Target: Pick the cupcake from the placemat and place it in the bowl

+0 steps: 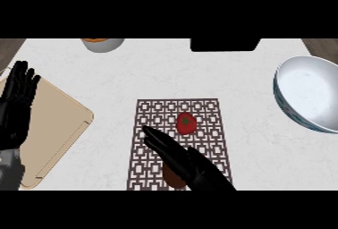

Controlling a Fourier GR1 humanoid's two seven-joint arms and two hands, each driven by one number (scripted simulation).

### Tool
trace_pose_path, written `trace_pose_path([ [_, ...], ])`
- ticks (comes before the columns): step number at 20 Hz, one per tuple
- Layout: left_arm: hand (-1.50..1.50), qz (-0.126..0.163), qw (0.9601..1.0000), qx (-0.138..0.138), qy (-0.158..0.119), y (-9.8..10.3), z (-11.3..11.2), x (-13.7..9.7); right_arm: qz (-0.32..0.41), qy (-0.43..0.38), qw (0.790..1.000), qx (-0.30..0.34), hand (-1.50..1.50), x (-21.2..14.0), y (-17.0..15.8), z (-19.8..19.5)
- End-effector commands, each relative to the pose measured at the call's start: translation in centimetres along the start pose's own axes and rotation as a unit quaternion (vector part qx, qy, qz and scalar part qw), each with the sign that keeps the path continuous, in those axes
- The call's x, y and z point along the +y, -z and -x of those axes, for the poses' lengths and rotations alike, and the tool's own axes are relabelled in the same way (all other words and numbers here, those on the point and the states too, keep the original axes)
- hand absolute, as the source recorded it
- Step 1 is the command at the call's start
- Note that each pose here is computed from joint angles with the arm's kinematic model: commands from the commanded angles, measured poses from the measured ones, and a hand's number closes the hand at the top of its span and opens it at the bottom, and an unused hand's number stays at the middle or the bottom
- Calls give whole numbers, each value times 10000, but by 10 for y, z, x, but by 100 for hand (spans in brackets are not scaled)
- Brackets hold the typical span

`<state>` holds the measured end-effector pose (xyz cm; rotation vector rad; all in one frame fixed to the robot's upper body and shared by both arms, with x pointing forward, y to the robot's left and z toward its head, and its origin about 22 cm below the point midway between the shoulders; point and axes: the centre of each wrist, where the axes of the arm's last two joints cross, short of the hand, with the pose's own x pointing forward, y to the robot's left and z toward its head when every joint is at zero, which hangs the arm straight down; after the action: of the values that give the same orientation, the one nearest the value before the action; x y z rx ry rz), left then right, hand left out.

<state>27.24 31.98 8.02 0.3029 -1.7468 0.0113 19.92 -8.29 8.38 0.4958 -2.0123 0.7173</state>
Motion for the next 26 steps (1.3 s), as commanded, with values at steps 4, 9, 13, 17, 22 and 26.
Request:
trace_pose_path([
  [4,0,-95,9996,-71,-273,11,-4,-6,-160,-1031,9937,-402,-150,66,-45,-43],
  [9,0,-38,9997,-136,-178,14,-9,1,-206,-2506,9675,251,-150,27,-32,-77],
  [13,0,-99,9997,-102,-207,16,-5,20,-392,-3167,9432,927,-150,3,-38,-111],
  [17,0,-11,9996,-106,-253,15,0,7,-1438,-3827,8964,1715,-150,-1,-47,-118],
  [22,0,71,9996,-128,-246,20,-7,11,-2207,-4107,8544,2294,-150,1,-38,-128],
  [26,0,41,9997,-92,-225,33,-13,8,-2538,-4390,8262,2456,-150,-4,-36,-144],
])
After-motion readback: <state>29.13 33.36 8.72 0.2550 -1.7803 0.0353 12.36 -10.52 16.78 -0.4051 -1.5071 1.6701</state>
